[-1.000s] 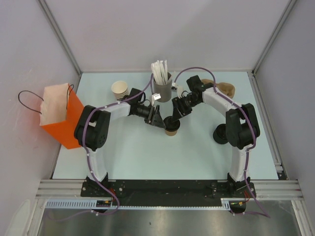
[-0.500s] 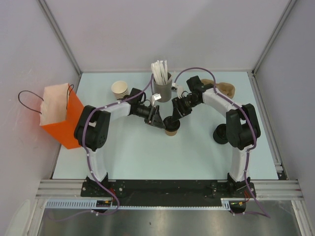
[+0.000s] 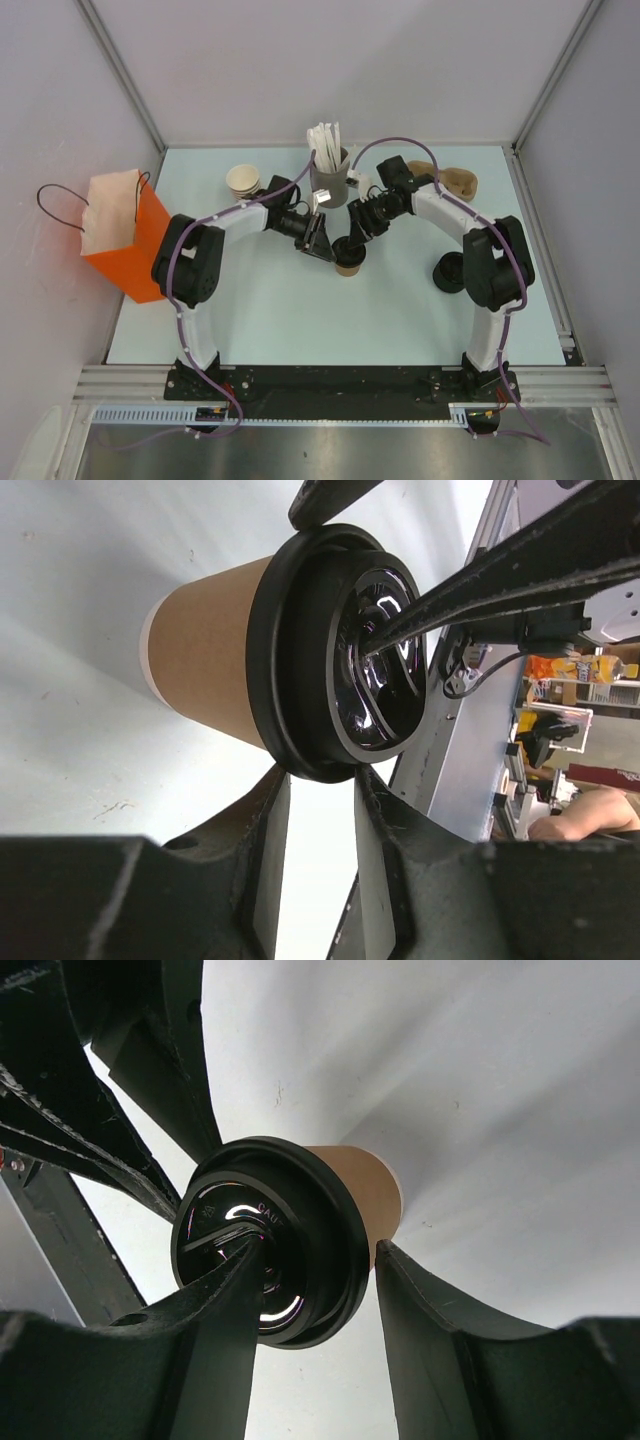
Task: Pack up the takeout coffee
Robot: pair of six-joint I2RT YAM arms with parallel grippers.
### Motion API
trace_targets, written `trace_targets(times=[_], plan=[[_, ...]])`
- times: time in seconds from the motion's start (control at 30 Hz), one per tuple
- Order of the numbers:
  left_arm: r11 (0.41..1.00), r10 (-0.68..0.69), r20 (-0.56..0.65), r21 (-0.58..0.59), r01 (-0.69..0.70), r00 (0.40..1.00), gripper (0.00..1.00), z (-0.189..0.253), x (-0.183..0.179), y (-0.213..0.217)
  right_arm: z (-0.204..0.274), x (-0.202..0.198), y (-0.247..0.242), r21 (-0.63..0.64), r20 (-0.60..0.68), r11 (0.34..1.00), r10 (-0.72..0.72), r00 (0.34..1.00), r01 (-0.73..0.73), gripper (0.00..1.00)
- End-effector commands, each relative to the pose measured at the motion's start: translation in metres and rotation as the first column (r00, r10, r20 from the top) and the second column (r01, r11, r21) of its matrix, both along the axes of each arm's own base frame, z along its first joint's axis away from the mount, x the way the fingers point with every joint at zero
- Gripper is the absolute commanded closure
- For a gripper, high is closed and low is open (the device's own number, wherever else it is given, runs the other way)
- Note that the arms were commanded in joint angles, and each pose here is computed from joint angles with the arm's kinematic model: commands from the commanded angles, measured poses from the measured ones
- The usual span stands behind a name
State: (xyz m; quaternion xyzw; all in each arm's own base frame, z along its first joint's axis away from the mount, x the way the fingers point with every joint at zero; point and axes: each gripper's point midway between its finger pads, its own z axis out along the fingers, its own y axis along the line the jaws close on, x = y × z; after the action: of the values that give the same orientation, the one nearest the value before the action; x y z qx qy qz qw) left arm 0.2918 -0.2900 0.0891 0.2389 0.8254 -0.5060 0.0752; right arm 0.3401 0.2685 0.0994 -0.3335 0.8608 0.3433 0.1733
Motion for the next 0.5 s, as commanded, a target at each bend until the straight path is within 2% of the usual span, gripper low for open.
trace_targets(times=[0.0, 0.47], plan=[[0.947, 0.019, 0.126, 0.315, -0.059, 0.992, 0.71, -0.077, 0.021, 0.030, -0.068, 0.006, -0.036, -0.288, 0.051, 0.957, -0.029, 0.998, 0.043, 0.49], [0.856, -0.025, 0.090, 0.516, -0.025, 0.996, 0.98, -0.120, 0.012, 0.050, -0.071, 0.002, -0.036, -0.315, 0.060, 0.949, -0.006, 0.998, 0.025, 0.49]])
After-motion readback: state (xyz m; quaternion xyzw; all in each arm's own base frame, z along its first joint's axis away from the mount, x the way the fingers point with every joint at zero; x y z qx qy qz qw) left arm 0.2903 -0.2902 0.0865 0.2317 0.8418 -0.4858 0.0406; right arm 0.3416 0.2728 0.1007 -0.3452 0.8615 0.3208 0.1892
